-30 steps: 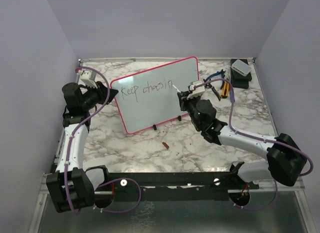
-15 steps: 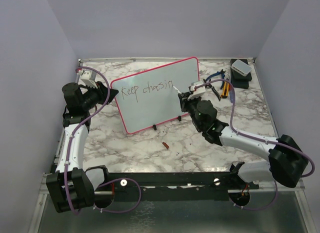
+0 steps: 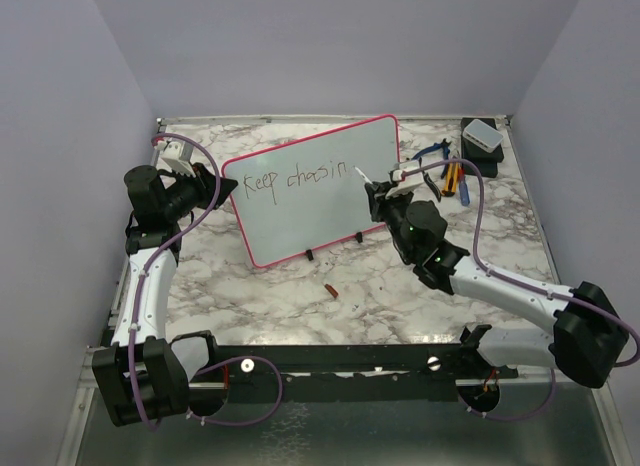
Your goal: Write a sentence on the whiteboard
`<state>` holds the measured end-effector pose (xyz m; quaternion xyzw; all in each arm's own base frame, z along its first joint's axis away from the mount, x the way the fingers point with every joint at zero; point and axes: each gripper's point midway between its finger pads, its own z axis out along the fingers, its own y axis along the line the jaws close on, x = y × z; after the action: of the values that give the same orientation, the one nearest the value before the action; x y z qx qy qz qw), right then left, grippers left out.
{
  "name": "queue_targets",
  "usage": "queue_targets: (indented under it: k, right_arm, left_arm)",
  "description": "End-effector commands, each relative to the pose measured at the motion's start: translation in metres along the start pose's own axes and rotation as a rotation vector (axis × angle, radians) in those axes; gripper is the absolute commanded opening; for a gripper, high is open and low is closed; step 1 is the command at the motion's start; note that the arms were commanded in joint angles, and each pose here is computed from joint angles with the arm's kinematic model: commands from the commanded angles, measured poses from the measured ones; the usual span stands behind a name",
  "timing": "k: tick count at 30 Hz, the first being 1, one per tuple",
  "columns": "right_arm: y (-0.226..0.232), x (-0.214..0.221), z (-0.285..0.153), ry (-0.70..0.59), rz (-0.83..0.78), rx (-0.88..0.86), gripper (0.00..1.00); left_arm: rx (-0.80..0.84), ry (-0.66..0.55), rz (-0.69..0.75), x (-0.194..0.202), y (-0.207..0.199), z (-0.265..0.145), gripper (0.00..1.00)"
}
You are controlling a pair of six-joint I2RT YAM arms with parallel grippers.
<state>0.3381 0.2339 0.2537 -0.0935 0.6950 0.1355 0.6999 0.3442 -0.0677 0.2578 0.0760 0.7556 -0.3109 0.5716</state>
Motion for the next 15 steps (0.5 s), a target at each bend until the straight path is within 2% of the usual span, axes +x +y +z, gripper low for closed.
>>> queue_targets:
  k: [1, 13, 15]
  right_arm:
    - [-0.008, -0.010, 0.008, -0.021, -0.010, 0.032, 0.01]
    - [-0.008, -0.013, 0.022, -0.033, -0.021, 0.031, 0.01]
    - [-0.007, -0.015, 0.023, -0.036, -0.023, 0.027, 0.01]
  left_arm:
    - [-0.004, 0.014, -0.003, 0.008, 0.000, -0.003, 0.08]
    - [-0.003, 0.014, -0.003, 0.007, 0.000, -0.002, 0.07]
    - [-0.003, 0.015, -0.001, 0.007, 0.000, -0.002, 0.03]
